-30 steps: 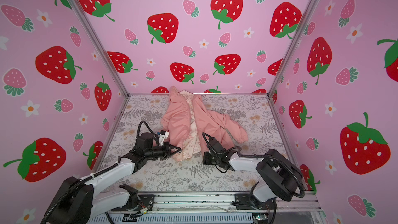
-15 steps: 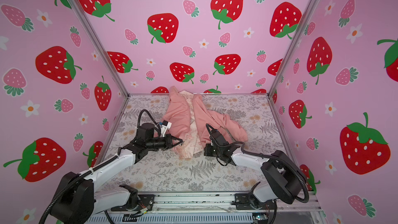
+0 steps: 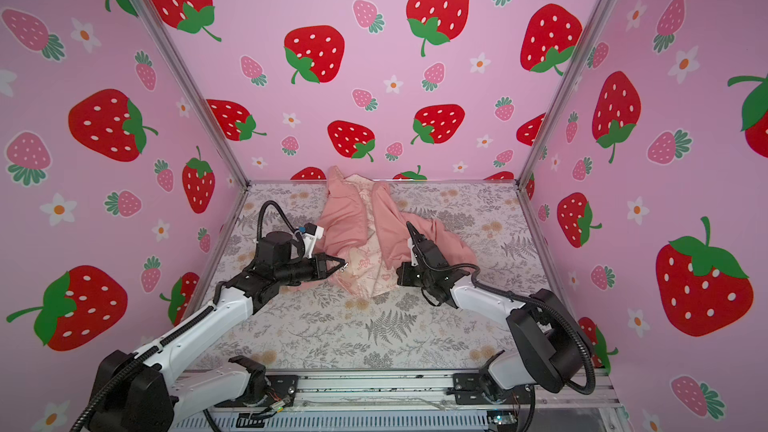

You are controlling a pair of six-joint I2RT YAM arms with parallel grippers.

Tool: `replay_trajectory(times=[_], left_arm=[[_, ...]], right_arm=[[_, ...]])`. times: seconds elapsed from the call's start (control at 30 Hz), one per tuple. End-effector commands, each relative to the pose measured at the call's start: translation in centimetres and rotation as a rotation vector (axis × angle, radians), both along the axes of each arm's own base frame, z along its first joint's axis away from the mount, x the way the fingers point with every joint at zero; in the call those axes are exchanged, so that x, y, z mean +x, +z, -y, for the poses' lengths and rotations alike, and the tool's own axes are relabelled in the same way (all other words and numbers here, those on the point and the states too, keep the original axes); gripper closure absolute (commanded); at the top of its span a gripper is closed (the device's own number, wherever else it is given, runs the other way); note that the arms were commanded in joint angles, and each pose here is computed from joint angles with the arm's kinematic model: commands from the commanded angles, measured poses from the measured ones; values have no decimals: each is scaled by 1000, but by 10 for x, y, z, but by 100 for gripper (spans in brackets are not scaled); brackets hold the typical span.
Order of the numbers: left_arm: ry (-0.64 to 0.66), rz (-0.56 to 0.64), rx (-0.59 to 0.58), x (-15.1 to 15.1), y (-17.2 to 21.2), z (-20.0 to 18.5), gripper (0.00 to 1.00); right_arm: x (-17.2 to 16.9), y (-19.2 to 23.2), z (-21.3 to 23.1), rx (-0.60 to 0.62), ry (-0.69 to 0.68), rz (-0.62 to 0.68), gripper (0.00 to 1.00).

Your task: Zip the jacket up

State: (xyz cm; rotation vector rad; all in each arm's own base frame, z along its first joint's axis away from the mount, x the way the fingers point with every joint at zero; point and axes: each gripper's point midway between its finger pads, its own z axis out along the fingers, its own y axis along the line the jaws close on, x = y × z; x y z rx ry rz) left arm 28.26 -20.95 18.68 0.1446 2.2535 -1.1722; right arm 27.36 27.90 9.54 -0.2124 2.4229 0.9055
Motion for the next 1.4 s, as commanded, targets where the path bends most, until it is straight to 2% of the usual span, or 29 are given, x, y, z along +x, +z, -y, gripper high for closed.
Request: replay_trajectory(times=[0.0,0.13,0.27,0.43,0.57,0.83,1.03,1.37], left_arm=[[-56,61,-59,2,25,9,100],[-94,67,-132,6,36,17,100],[-125,112,-267,8,53,26,100],[-152,168,-367,8,72,30,100],[-147,206,-430,13,90,32,100],[-96,251,-521,28,107,30,100],[-67,262,-537,35,109,29,100],[-44,266,-542,39,110,29,100]], right_arm=[[-3,32,-18,148,89,74,100],[-1,65,-33,285,129,116,100],[-5,104,-49,515,162,133,100],[-3,145,-47,746,119,157,100],[-1,174,-38,864,62,207,100],[1,207,-34,972,26,301,100],[4,221,-54,997,74,313,100],[8,222,-77,1011,94,289,100]])
